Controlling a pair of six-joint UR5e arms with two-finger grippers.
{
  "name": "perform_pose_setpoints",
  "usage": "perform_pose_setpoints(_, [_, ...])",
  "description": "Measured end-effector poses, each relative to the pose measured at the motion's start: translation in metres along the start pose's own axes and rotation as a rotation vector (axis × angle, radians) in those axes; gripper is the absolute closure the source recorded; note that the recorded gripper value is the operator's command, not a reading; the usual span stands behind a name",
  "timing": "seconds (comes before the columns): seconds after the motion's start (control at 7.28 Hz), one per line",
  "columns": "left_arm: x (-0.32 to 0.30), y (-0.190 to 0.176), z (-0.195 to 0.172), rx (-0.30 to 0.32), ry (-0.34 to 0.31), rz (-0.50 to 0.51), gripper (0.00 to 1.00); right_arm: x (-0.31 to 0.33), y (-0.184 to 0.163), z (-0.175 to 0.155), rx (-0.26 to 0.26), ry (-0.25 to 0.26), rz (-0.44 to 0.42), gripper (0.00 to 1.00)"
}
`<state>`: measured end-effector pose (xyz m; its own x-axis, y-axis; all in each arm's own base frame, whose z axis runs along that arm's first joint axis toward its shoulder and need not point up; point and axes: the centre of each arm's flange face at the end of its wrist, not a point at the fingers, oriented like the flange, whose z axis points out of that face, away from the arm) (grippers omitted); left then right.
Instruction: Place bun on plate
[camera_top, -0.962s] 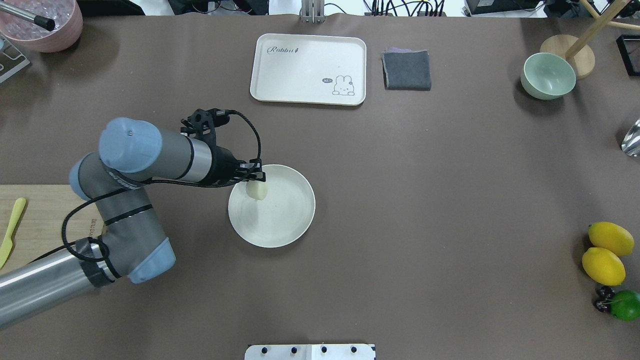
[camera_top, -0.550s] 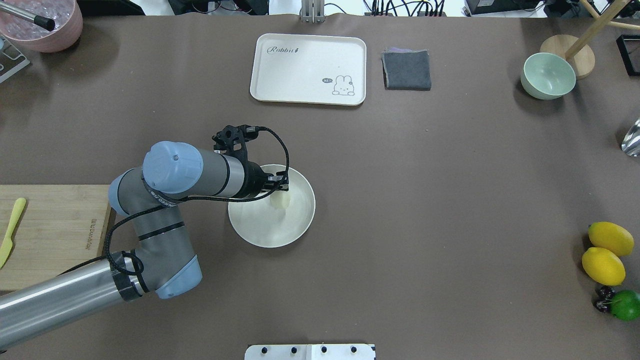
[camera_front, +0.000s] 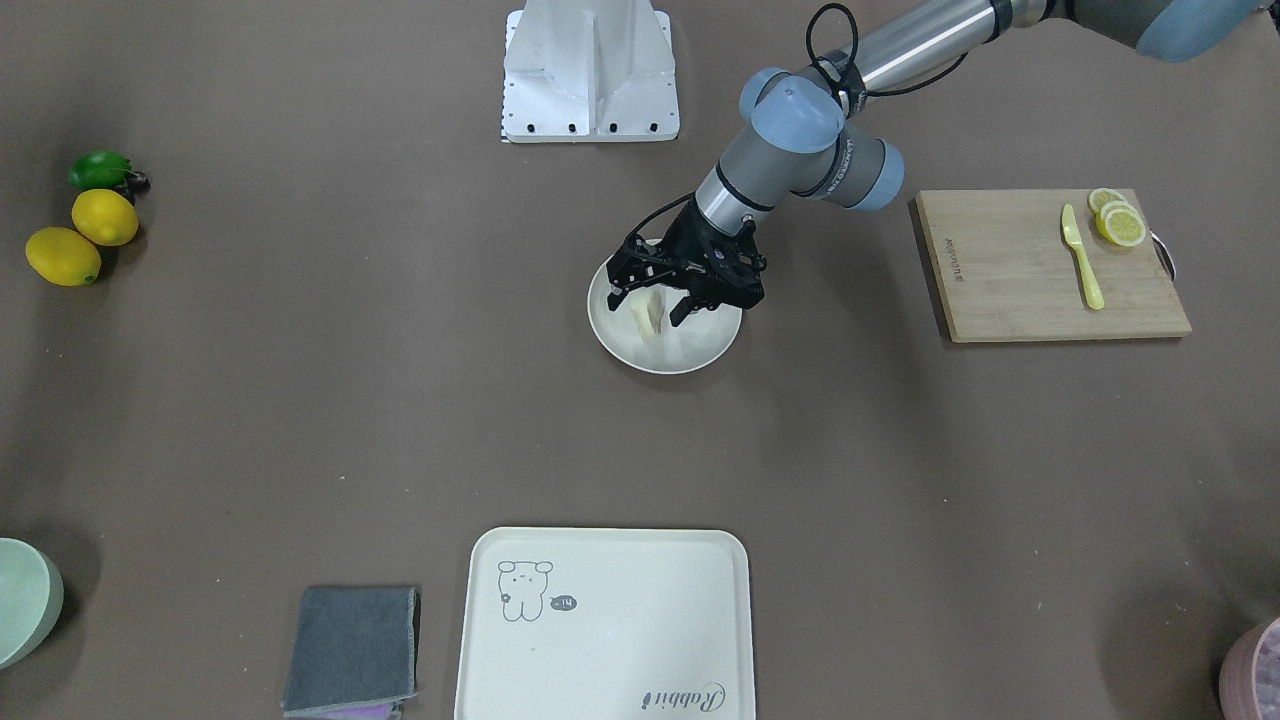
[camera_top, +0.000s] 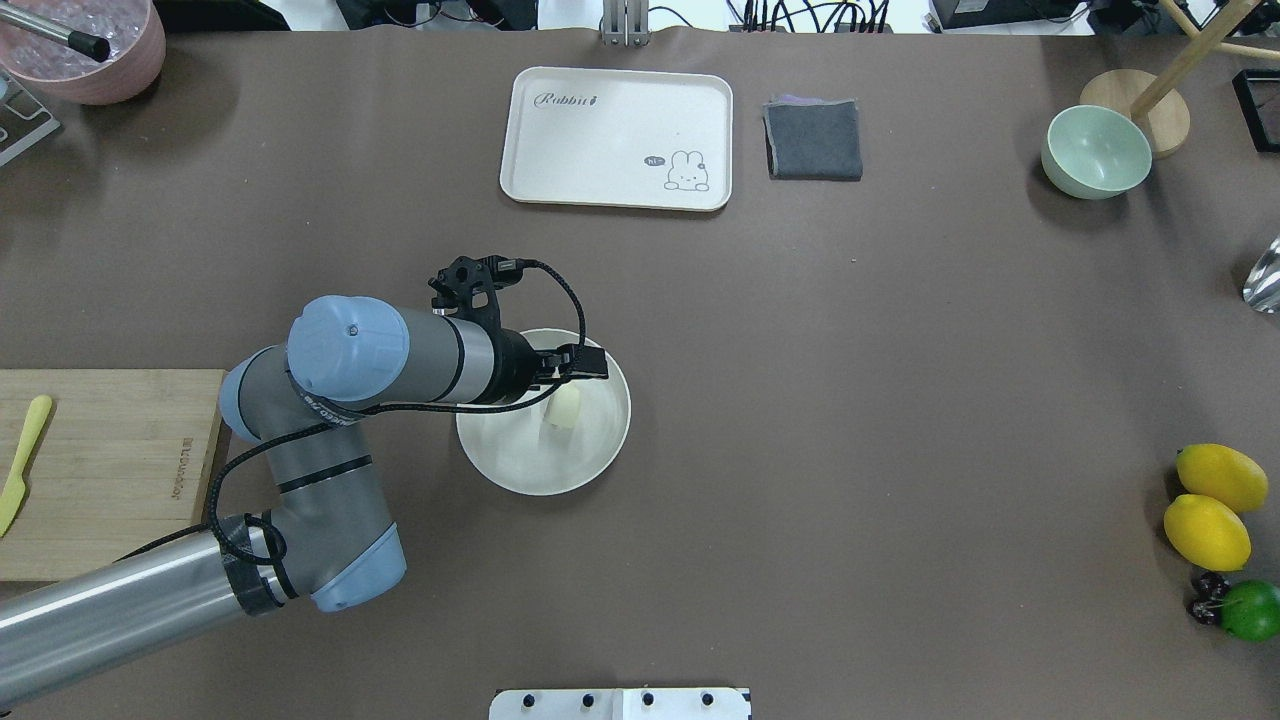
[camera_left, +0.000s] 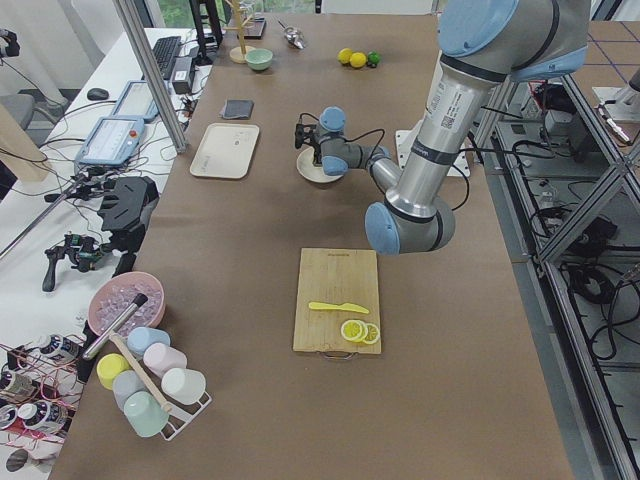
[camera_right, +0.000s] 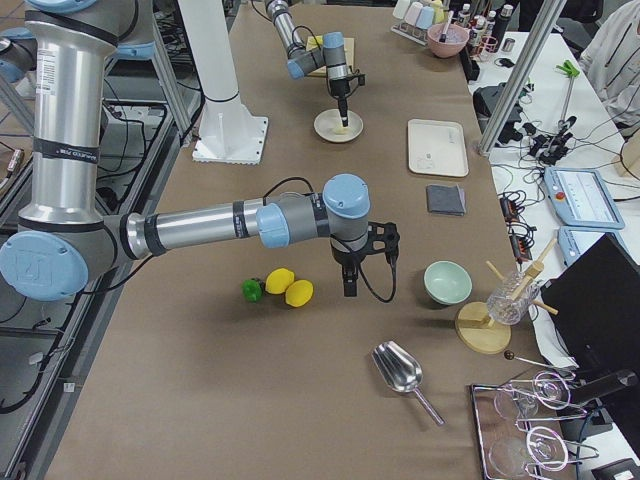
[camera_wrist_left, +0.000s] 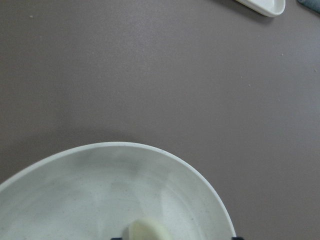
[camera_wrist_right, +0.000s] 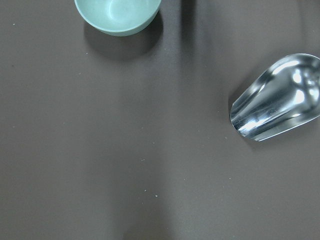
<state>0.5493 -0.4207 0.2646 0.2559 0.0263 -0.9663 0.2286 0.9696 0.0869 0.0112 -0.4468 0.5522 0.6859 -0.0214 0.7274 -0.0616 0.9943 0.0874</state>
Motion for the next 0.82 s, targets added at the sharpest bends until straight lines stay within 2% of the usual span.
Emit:
perform_pose_setpoints(0.27, [0.004, -0.015, -0.019, 0.023, 0.009, -0.004, 0.03, 0.003, 0.003, 0.002, -0.006, 0.002, 0.005, 0.0])
perform_pose_setpoints(0.41, [-0.003, -0.032, -0.039, 0.033, -0.025, -0.019, 0.03, 0.009, 0.01, 0.007, -0.018, 0.006, 0.019, 0.0])
perform_pose_setpoints(0.69, [-0.026, -0.086, -0.11, 0.022, -0.172, -0.028, 0.02, 0.032, 0.031, 0.014, -0.046, 0.019, 0.069, 0.0])
perform_pose_setpoints(0.82, [-0.045, -0.113, -0.145, 0.01, -0.267, 0.025, 0.02, 0.042, 0.037, 0.012, -0.047, 0.024, 0.095, 0.0])
